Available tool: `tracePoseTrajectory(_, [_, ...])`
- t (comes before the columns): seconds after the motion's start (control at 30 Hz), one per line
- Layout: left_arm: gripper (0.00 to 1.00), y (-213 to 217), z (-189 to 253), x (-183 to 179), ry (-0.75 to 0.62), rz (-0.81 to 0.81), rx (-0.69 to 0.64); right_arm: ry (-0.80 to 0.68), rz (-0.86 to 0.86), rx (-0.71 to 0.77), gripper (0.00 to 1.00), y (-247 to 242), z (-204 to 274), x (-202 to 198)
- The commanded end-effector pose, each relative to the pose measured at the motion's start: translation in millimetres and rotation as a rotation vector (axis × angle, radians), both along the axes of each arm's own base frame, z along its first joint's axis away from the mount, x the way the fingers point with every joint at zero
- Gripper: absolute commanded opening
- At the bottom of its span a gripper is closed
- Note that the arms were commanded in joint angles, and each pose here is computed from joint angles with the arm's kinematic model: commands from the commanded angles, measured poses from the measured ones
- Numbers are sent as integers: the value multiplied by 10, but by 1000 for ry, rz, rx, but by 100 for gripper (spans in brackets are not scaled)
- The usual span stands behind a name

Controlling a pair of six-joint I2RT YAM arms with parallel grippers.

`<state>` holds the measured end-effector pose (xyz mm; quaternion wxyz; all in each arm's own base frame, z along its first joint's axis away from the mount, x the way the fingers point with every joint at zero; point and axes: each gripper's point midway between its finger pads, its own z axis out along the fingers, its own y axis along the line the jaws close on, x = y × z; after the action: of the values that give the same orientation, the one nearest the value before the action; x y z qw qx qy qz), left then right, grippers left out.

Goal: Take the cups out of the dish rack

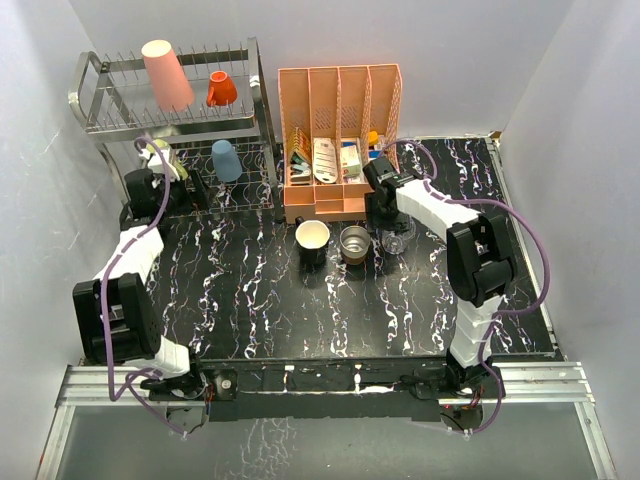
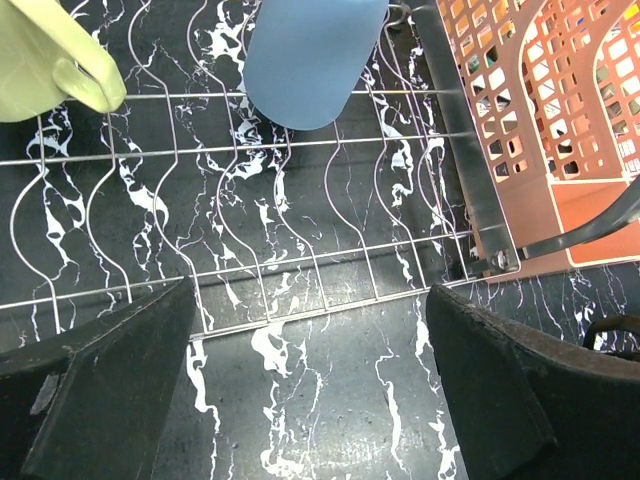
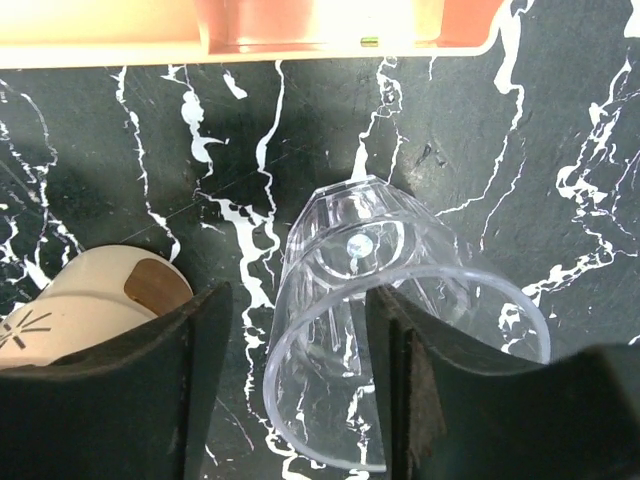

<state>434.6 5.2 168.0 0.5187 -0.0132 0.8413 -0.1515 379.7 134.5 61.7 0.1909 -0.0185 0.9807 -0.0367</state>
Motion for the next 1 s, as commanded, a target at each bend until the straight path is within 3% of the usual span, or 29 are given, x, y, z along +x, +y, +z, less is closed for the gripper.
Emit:
tracePoseTrajectory(0.0, [97,-92,307,147,-146,37,-10,-147,-31,81,61,105,505,172])
tracePoseTrajectory(0.47, [97,-195,379,951,-301,78,125,-497,-125,257,86,13,1860,33])
tracePoseTrajectory(0.53, [97,-208,412,1028,-377,77,153,-530,-134,281,88,-4,1934,-17])
tracePoseTrajectory(0.7, [97,-233,318,1227,-403,69,154,-545,-130,318,91,20,1957,-70])
tracePoseTrajectory(0.97, [97,-318,-47,1151,-360,51,93,-538,-104,406,91,191,1836,-53])
